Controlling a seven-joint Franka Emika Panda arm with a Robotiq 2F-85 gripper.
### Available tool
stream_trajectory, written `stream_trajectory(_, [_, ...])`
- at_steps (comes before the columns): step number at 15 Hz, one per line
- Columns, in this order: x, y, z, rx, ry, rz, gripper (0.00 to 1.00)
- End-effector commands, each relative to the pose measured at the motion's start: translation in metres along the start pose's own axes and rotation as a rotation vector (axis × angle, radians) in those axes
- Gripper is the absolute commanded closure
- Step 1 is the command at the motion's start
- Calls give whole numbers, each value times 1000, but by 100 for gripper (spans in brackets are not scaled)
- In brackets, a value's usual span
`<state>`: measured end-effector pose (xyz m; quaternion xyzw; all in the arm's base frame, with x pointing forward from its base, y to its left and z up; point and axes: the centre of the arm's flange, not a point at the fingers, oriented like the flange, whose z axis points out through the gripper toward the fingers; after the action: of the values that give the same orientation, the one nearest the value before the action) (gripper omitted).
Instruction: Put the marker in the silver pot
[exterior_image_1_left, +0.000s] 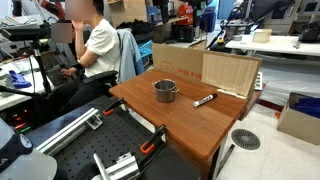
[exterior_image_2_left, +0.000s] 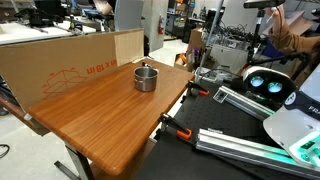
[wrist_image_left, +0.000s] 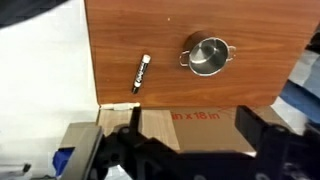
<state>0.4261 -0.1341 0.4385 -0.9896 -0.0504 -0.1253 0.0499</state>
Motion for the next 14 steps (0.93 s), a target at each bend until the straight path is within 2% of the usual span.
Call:
stream_trajectory(1, [22,14,26,55,17,113,0])
stream_trajectory(4, [41,24,57,95,16,216,0])
stream_trajectory(7, [67,34,94,88,-28,314,0])
stream_trajectory(12, [118,49,172,12,-138,441,0])
stream_trajectory(14, [128,54,205,-31,-173,475,0])
